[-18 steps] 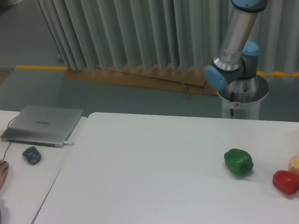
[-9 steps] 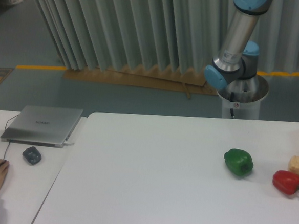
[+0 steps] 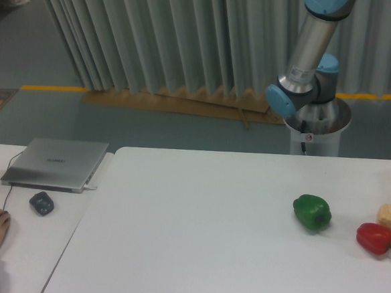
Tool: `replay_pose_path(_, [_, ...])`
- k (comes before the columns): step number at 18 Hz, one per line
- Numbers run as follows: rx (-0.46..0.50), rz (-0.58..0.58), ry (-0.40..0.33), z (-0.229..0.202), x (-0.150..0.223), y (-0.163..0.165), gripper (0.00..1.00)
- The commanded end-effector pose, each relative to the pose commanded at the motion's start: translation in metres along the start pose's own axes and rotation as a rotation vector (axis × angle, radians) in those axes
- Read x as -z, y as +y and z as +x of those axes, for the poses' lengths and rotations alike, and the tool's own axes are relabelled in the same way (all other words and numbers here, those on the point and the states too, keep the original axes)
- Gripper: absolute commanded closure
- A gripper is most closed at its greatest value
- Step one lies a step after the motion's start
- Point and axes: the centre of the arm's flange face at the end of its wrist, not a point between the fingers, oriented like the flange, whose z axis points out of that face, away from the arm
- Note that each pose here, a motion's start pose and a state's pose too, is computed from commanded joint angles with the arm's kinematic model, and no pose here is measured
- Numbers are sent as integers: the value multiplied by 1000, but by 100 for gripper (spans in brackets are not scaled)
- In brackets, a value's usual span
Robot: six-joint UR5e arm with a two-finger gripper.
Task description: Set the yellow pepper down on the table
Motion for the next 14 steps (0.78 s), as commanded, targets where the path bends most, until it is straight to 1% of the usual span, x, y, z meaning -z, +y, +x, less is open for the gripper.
replay_pose_path(2, [35, 0, -5, -1, -3, 2, 0])
replay_pose_path(4, [42, -7, 0, -3, -8, 17, 0])
replay_pose_path(6, [49, -12, -28, -12, -16, 33, 0])
replay_pose_path(8, [25, -23, -61, -19, -21, 53, 0])
replay_pose_path(10, [41, -27, -88, -26, -28, 65, 0])
replay_pose_path(11, [60, -30, -91, -28, -29, 73, 0])
replay_pose_path(12, [95, -28, -93, -28, -34, 72, 0])
replay_pose_path(13, [167, -23, -99, -29, -36, 69, 0])
replay_pose_path(14, [263, -17, -95, -28, -41, 66, 0])
